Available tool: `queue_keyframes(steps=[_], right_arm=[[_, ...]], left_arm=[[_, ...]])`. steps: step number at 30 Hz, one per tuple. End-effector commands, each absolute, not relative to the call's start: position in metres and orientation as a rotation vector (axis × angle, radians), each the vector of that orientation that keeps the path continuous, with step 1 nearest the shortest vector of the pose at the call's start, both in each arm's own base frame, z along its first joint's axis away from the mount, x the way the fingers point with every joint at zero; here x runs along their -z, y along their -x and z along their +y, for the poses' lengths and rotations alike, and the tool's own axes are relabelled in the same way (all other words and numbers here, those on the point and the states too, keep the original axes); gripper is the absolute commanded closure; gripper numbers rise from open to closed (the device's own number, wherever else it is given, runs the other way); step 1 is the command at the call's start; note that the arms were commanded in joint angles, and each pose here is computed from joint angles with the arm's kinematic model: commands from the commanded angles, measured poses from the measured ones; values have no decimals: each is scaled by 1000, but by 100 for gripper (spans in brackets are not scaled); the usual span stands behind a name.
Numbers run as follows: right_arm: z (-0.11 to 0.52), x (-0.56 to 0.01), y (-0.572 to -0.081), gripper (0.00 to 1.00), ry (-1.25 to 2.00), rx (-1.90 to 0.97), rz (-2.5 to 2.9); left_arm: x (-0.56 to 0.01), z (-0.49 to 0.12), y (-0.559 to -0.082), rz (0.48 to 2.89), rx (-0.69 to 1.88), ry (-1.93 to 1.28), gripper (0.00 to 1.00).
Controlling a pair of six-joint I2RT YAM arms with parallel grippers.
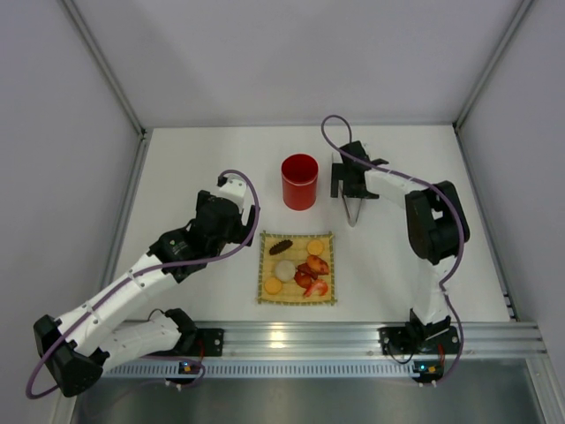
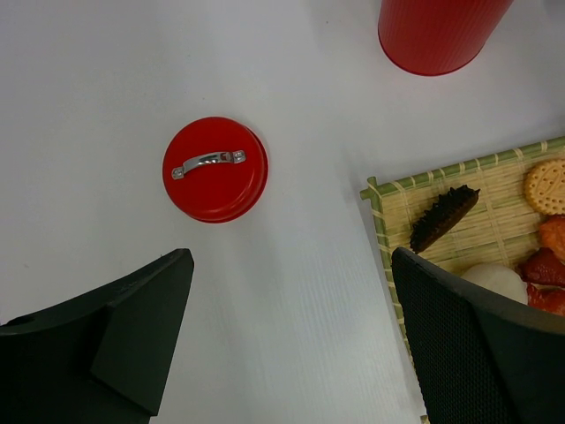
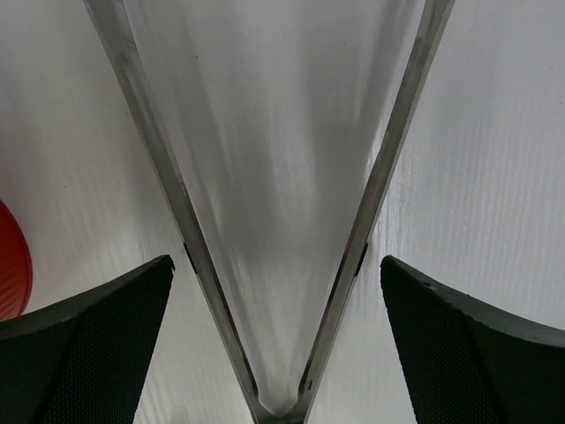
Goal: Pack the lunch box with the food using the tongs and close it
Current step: Pick up the clamp at the center of the board.
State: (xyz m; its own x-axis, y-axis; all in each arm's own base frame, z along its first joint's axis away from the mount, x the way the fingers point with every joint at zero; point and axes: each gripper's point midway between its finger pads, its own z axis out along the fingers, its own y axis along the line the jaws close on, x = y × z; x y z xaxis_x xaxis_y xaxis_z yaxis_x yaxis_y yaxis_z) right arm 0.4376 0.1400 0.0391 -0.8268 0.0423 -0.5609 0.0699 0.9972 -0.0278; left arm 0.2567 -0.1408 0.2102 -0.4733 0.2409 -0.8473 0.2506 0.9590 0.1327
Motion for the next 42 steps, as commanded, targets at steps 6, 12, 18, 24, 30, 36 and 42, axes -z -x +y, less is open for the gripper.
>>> queue_keyframes(steps=[6, 12, 18, 24, 30, 36, 42], right_arm=[[153, -32, -446, 2, -61, 17, 2531], [149, -27, -444, 12, -74, 13, 2528], [144, -27, -440, 32, -89, -2, 2515], [138, -43, -433, 44, -97, -8, 2481], [131, -89, -428, 46, -105, -12, 2406], [125, -124, -409, 46, -103, -26, 2359], [118, -143, -388, 48, -116, -51, 2329]], left_arm=[[-211, -143, -259, 2072, 19, -342, 1], [-210, -143, -259, 2072, 20, -343, 1], [-210, -143, -259, 2072, 19, -344, 1], [-210, -143, -259, 2075, 20, -345, 1], [-210, -143, -259, 2074, 17, -343, 1], [-209, -142, -259, 2075, 11, -342, 1], [-209, -143, -259, 2075, 15, -343, 1]])
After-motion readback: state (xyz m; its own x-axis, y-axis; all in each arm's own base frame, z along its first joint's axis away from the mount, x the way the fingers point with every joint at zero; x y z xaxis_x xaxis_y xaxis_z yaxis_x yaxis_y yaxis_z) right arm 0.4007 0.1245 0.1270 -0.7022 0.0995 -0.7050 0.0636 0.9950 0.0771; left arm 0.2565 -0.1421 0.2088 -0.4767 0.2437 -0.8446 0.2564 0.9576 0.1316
